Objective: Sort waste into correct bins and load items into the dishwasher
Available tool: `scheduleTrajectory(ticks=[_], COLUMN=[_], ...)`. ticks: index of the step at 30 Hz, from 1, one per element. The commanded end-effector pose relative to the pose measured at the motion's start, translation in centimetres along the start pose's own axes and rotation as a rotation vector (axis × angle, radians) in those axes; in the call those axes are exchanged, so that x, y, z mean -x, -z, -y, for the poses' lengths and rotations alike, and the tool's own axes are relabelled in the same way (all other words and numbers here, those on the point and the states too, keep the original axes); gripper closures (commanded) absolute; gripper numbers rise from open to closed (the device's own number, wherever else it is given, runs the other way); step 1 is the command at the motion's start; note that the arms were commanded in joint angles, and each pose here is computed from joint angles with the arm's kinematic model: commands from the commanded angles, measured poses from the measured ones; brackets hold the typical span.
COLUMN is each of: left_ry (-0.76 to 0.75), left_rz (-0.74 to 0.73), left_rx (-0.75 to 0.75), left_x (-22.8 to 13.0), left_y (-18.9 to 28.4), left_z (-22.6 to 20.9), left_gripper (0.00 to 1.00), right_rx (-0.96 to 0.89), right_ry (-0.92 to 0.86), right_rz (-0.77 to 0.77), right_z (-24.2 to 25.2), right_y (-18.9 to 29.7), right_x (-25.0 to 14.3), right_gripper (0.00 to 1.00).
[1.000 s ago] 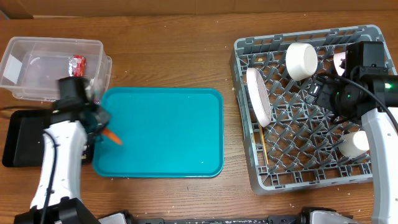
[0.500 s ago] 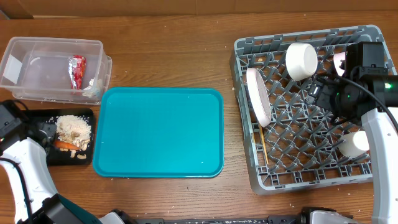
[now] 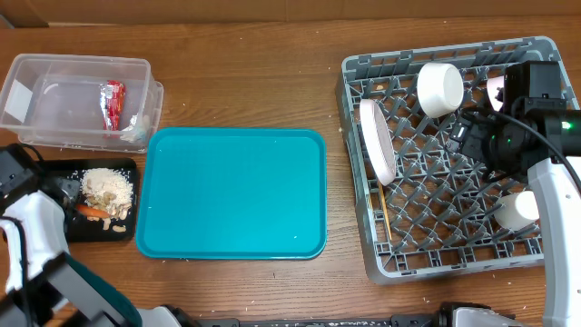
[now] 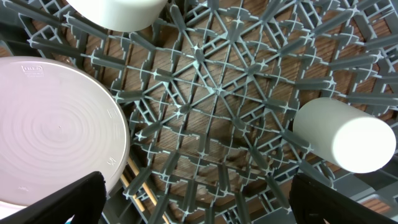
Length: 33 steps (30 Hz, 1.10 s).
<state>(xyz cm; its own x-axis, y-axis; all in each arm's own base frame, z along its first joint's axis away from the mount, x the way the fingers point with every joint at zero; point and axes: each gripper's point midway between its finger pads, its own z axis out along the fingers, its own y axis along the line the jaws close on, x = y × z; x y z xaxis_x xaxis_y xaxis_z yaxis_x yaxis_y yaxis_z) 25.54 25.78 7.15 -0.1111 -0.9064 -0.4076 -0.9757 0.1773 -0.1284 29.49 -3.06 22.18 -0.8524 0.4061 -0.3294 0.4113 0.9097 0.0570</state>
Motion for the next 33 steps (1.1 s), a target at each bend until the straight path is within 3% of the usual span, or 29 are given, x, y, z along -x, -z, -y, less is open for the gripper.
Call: scheduleTrajectory(ticks=[1,7,12,19,21,27,33], left_ry=[-0.005,-0.017,-0.022,-0.022,-0.035,-0.061,-0.229], left_rz=[-0.001,-0.053,-0.075,-0.082,-0.095,-0.133,-0.153], left_rx=[0.031,0.072,0.089,0.078,0.061,-0.015,-0.223], left_x=[0.3,-0.9,-1.5,-1.5,-1.4,-0.1,-0.9], left_y=[-1.2,-3.4,-4.2,-4.1,-3.8,-0.7,5.0], left_z=[-0.1,-0.6,-0.9,-0.6,-0.2,2.2,8.2], left_gripper=[0.94,0.91,0.80,0.41,0.36,0.32,0.31], right_rx=[-0.007,-0.007,-0.007,-0.007,-0.007,-0.004,0.128], right_ry=[-0.002,-0.002,-0.002,-0.002,-0.002,-0.003,0.007], right_rz=[0.017,0.017,0.017,0.017,0.017,0.021,0.009], right_z=[0.2,0.2,0.2,0.2,0.2,0.1,-2.4], right_y=[0.3,0.3,0.3,0.3,0.3,0.3,0.5], right_x=[0.4,0.4,0.4,0.4,0.4,0.5,0.5], right_gripper=[0.04,0.04,0.04,0.04,0.04,0.01,0.00])
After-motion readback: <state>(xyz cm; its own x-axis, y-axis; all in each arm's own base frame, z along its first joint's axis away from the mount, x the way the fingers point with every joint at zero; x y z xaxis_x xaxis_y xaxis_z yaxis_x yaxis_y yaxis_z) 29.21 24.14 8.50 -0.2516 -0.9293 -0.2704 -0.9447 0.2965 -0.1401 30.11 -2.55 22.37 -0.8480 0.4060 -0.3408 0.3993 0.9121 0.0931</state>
